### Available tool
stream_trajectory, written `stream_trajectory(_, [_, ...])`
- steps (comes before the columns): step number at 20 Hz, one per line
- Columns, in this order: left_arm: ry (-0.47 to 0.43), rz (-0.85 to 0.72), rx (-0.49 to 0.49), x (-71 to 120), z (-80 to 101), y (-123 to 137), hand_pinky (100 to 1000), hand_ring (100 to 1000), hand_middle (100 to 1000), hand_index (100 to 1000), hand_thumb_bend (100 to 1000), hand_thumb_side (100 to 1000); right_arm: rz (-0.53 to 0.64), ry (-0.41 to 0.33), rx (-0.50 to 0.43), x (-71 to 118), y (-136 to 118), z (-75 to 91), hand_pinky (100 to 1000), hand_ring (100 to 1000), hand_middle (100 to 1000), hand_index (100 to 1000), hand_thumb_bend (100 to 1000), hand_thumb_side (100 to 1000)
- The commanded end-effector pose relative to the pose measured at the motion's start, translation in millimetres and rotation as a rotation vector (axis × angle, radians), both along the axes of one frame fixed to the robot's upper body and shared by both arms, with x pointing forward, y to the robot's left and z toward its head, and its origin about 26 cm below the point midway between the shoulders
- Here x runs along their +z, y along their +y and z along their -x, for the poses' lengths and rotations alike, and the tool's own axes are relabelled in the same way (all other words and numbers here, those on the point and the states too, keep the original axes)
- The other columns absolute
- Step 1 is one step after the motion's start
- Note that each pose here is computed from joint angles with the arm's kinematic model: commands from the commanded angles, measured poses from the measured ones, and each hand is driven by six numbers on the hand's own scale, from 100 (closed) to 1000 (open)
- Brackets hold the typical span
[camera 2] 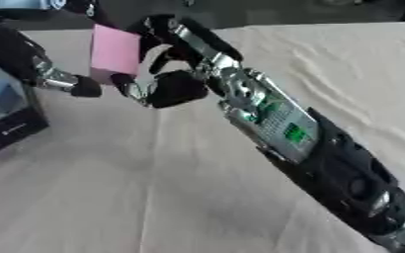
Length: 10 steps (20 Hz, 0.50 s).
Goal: Pick up the objects with one hand, pass them to the other hand, and then place them into the box on the other side of the table.
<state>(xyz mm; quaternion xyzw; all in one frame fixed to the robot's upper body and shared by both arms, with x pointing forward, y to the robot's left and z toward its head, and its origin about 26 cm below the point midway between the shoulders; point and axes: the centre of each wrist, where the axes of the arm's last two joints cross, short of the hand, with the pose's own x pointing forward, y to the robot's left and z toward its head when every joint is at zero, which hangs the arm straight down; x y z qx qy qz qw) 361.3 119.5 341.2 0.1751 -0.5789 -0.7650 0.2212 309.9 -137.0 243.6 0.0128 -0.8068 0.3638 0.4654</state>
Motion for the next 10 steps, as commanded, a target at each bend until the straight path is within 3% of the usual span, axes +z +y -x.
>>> stream_trajectory(1, [-0.045,0.015,0.002,11.3,4.7,-2.2,960,896,752,832,470,621,0.008,-0.033,0.010,8.1,0.2,1.8,590,752,484,442,100,100])
stream_trajectory(5, [-0.034,0.047,0.027,9.0,4.0,-3.4,939,872,695,794,295,478,0.014,-0.032,0.015,8.0,0.0,1.7,589,753,484,444,100,100])
stream_trajectory(6, [-0.028,0.058,0.039,9.0,3.6,-2.7,915,848,627,740,150,288,0.015,-0.033,0.016,8.4,-0.1,1.8,590,754,485,445,100,100])
stream_trajectory(8, [-0.016,0.073,0.062,9.3,3.8,-2.1,897,823,580,686,100,145,0.016,-0.037,0.015,9.3,-0.4,2.0,591,754,485,446,100,100])
stream_trajectory(10, [-0.009,0.086,0.081,9.9,4.7,-1.5,880,804,546,639,100,173,0.016,-0.038,0.015,9.7,-0.7,2.2,592,755,486,448,100,100])
